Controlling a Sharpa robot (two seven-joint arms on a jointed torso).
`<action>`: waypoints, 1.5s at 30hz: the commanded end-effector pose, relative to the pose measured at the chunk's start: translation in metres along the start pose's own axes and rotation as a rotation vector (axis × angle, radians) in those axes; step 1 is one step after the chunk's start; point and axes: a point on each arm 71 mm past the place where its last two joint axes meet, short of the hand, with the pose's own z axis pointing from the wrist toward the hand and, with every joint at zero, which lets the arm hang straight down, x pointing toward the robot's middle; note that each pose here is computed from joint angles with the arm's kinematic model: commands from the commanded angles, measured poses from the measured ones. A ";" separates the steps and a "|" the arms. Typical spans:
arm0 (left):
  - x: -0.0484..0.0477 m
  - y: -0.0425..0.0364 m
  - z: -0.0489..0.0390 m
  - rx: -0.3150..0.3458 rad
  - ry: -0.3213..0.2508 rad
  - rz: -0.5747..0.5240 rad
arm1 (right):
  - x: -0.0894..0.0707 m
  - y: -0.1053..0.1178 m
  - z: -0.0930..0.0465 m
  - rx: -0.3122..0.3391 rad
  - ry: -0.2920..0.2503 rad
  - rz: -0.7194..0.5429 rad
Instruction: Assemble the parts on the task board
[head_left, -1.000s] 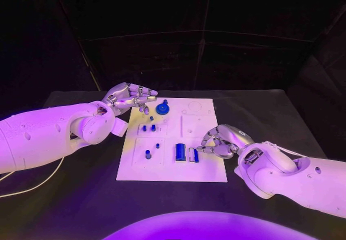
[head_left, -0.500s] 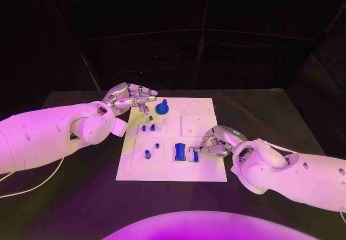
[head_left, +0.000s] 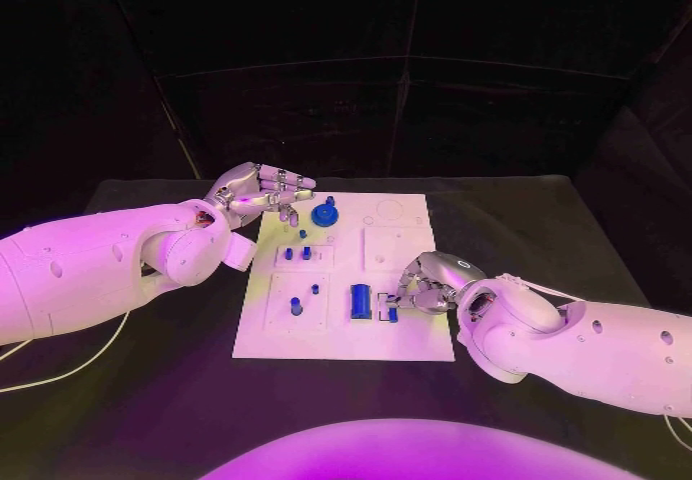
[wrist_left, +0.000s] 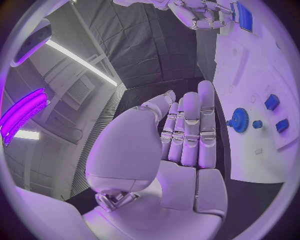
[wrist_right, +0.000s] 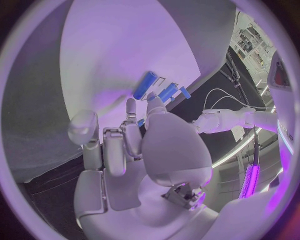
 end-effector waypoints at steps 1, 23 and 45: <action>0.0009 -0.0013 0.0005 0.006 0.009 -0.008 | 0.002 0.001 0.000 0.000 0.031 -0.045; 0.0001 -0.0012 -0.0003 0.005 0.008 -0.008 | 0.003 0.001 0.001 0.005 0.044 -0.126; -0.0010 -0.0008 -0.0017 -0.001 0.008 -0.009 | 0.000 -0.005 -0.006 -0.008 0.045 -0.184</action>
